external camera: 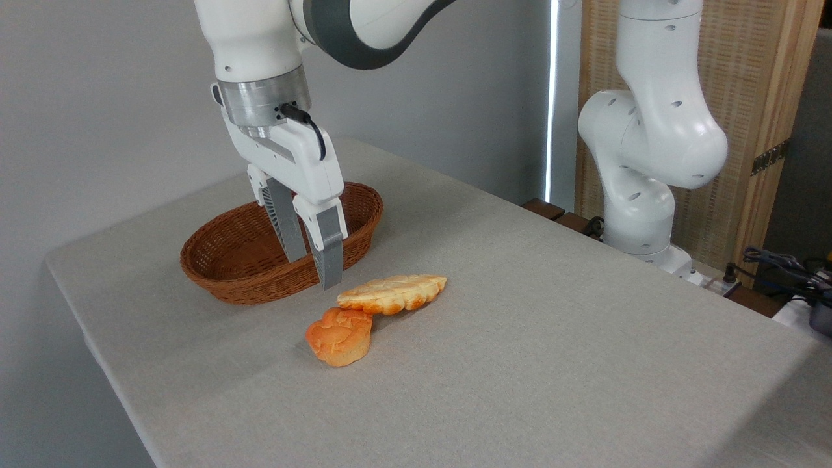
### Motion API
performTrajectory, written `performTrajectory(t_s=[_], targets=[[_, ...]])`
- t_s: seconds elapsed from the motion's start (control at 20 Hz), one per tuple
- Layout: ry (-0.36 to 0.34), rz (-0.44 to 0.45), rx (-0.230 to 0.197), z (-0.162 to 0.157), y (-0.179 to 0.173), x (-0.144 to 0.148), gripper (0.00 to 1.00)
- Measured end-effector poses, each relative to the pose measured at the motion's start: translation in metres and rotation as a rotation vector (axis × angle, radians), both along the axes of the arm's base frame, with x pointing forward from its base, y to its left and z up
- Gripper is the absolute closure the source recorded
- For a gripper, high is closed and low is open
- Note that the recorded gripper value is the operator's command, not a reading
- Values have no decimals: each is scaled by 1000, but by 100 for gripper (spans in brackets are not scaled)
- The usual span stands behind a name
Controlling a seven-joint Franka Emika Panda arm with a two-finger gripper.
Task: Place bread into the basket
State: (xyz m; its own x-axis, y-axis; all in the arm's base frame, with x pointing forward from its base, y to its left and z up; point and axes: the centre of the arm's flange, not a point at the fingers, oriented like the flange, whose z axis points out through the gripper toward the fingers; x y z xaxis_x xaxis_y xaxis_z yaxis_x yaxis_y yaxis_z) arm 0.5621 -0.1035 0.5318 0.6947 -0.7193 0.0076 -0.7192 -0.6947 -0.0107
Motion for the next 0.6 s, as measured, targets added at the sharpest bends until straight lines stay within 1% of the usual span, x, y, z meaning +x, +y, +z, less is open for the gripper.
performTrajectory(t_s=[0.3,0.6], targets=[[4,-1,3,-3,0,1,0],[-20,-4,9,-2,0,5,0]])
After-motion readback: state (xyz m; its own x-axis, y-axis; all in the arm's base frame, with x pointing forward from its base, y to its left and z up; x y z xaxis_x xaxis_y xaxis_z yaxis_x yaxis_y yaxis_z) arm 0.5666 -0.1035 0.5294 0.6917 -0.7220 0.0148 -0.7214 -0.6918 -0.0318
